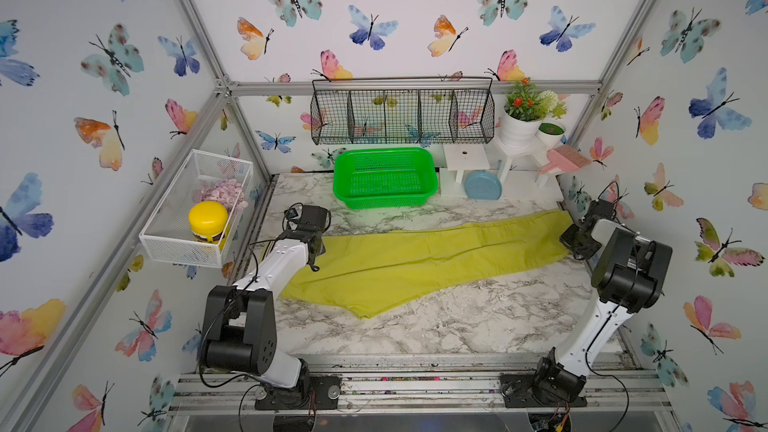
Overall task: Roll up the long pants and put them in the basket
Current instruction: Fold the long pant at the center of the board.
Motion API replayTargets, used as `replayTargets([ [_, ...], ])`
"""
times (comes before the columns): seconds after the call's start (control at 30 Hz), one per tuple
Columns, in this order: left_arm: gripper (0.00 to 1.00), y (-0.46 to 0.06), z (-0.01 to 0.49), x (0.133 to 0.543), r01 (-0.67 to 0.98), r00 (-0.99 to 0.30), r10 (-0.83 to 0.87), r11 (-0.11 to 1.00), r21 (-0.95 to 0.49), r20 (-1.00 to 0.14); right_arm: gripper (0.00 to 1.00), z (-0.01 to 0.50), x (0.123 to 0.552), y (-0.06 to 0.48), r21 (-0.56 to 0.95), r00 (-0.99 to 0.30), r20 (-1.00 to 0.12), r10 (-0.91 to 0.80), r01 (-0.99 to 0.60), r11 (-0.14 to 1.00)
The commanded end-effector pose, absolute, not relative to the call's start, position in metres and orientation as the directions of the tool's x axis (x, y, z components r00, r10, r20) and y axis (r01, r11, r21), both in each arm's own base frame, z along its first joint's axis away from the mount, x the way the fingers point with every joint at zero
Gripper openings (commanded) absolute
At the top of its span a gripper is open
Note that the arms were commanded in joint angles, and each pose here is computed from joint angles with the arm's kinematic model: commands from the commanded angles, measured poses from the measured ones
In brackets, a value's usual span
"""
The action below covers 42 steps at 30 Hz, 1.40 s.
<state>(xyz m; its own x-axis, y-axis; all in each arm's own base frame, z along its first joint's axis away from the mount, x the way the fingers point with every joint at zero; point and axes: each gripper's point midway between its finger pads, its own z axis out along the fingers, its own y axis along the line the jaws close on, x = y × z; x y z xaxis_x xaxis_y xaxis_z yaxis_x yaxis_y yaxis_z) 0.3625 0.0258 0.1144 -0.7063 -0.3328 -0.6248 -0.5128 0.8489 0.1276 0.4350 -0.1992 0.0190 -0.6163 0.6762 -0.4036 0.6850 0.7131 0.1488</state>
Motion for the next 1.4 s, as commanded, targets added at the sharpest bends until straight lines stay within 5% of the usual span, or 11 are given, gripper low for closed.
replayTargets([
  [0.0, 0.58, 0.025, 0.112, 0.36, -0.509, -0.715, -0.334, 0.851, 0.131, -0.614, 0.03, -0.004, 0.417, -0.154, 0.237, -0.689, -0.256, 0.678, 0.635, 0.735],
  [0.33, 0.58, -0.024, 0.116, 0.375, -0.381, -0.744, -0.279, 0.924, 0.043, -0.608, 0.03, 0.162, 0.471, -0.124, 0.443, -0.608, -0.515, 0.604, 0.414, 0.795],
  [0.5, 0.58, -0.121, 0.131, 0.397, -0.103, -0.8, -0.199, 0.975, -0.197, -0.567, 0.03, 0.238, 0.481, -0.121, 0.479, -0.54, -0.614, 0.576, 0.324, 0.816],
  [0.77, 0.59, -0.293, 0.127, 0.405, 0.2, -0.911, -0.047, 0.819, -0.538, -0.409, 0.03, 0.332, 0.49, -0.087, 0.62, -0.48, -0.66, 0.578, 0.086, 0.78],
  [1.07, 0.58, -0.417, 0.106, 0.368, 0.303, -0.952, 0.177, 0.631, -0.714, -0.248, 0.03, 0.376, 0.483, -0.061, 0.668, -0.471, -0.679, 0.563, -0.077, 0.74],
  [1.37, 0.58, -0.467, 0.071, 0.334, 0.287, -0.943, 0.306, 0.552, -0.783, -0.13, 0.03, 0.394, 0.477, -0.031, 0.728, -0.492, -0.653, 0.576, -0.199, 0.656],
])
